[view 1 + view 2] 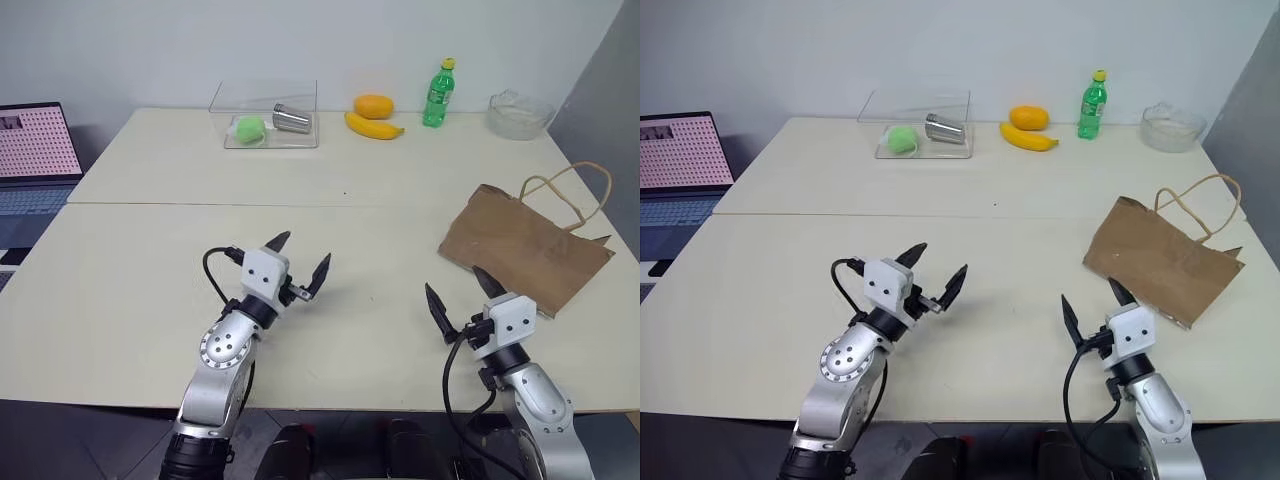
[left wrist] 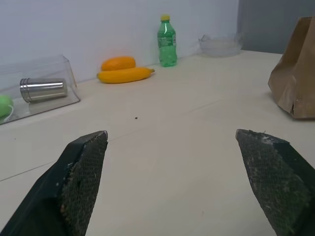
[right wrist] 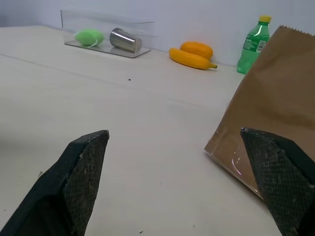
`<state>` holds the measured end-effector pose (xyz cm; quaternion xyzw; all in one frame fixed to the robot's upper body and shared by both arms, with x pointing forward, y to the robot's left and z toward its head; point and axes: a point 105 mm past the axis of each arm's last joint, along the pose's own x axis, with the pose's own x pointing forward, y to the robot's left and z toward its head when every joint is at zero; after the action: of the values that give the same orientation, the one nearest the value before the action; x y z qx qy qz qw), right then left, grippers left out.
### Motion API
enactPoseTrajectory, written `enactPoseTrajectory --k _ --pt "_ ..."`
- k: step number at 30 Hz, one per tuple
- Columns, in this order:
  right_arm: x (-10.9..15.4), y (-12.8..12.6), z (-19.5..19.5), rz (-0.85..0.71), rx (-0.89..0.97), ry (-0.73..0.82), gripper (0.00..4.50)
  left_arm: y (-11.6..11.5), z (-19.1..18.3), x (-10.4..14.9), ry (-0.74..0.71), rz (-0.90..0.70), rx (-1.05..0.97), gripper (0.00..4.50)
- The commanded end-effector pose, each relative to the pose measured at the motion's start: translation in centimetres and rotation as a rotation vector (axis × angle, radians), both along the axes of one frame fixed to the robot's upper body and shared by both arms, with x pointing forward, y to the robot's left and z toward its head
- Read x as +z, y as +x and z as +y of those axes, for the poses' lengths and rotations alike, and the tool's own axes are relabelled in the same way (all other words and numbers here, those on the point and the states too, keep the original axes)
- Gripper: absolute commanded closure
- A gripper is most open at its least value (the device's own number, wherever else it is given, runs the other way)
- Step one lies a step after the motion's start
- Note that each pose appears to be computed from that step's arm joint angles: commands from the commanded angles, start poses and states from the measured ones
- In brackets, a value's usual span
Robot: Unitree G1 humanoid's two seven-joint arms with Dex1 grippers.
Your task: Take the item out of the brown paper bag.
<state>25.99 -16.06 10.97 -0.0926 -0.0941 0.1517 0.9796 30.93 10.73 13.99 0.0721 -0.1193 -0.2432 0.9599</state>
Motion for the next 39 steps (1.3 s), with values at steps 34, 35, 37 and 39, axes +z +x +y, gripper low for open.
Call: enactPoseTrajectory --k 34,35,37,39 --pt "11.8 -2.2 -13.8 0.093 -0.329 0.151 0.00 -3.5 -7.4 12.2 0.017 -0.087 -0.959 0.11" --pt "11.8 -1.9 -14.4 0.129 -0.312 0.155 0.00 -3.6 -7.3 12.1 0.020 -0.087 -0.957 0.11" --pt "12.0 -1.6 -15.2 0.175 -0.293 0.166 0.00 -3.5 -7.2 12.0 0.024 -0.087 -0.952 0.11" --pt "12.1 -1.6 -15.5 0.217 -0.269 0.182 0.00 -3.5 -7.0 11.9 0.027 -0.086 -0.947 0.11"
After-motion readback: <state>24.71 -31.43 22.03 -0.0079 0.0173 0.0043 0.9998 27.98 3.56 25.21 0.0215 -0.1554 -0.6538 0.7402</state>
